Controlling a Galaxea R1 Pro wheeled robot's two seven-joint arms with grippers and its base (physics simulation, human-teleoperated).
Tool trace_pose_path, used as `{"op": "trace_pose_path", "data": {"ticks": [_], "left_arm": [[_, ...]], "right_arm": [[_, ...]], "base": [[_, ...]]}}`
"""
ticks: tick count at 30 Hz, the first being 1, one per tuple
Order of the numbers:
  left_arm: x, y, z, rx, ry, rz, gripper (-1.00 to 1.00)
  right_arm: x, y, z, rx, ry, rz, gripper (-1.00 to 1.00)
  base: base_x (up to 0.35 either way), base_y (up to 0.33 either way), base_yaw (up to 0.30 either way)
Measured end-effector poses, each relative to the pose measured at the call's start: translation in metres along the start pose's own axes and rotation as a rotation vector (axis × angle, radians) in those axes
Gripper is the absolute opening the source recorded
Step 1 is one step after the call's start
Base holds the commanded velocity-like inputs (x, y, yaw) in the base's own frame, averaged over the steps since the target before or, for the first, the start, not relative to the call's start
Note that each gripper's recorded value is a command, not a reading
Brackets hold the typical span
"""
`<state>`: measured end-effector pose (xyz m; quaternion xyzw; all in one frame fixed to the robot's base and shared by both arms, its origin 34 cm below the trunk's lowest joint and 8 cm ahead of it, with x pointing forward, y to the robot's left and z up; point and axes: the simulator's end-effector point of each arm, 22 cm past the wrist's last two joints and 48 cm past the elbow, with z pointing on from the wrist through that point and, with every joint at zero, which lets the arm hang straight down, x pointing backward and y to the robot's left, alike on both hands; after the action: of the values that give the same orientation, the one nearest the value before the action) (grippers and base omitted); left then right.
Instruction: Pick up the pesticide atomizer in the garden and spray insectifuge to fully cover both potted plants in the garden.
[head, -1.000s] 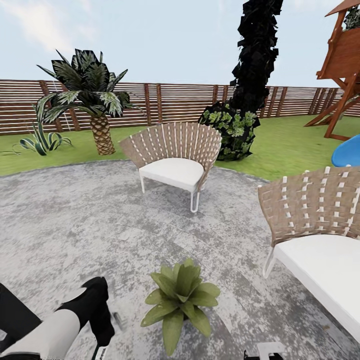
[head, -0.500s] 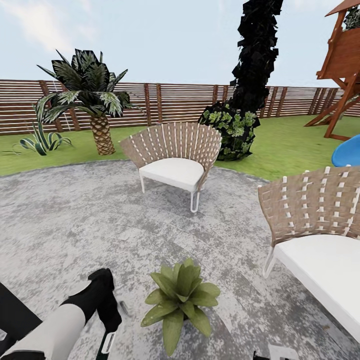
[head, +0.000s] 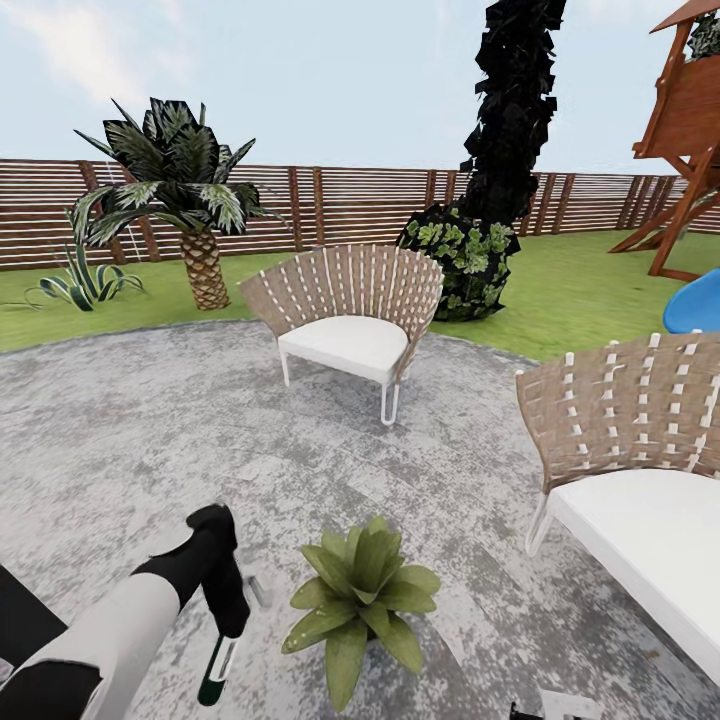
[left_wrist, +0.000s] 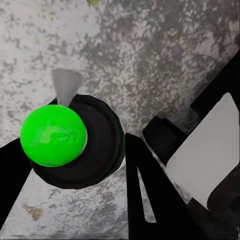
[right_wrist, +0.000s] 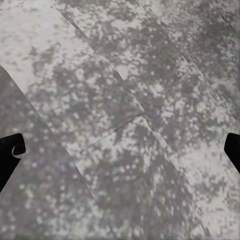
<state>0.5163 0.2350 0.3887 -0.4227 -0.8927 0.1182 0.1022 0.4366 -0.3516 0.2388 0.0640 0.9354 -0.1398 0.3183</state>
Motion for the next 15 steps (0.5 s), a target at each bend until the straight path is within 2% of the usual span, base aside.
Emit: {"op": "trace_pose_path", "data": {"ticks": [3, 4, 7, 11, 15], "left_arm": [[0.013, -0.004, 0.013, 0.000, 0.040, 0.012, -1.00], [0.018, -0.009, 0.021, 0.008, 0.052, 0.033, -1.00], [0.008, -0.018, 0.024, 0.017, 0.039, 0.068, -1.00], [-0.022, -0.035, 0.019, 0.026, 0.008, 0.112, -1.00], [-0.044, -0.021, -0.010, -0.020, -0.019, 0.132, -1.00]], "right_arm": [[0.000, 0.000, 0.000, 0.001, -0.001, 0.000, 1.00], [0.000, 0.000, 0.000, 0.001, -0.001, 0.000, 1.00], [0.000, 0.000, 0.000, 0.001, -0.001, 0.000, 1.00], [0.000, 0.000, 0.000, 0.001, -0.001, 0.000, 1.00], [-0.001, 0.000, 0.000, 0.001, -0.001, 0.000, 1.00]], "base": [[0.000, 0.000, 0.000], [0.000, 0.000, 0.000], [0.000, 0.000, 0.000], [0.000, 0.000, 0.000], [0.000, 0.000, 0.000]]}}
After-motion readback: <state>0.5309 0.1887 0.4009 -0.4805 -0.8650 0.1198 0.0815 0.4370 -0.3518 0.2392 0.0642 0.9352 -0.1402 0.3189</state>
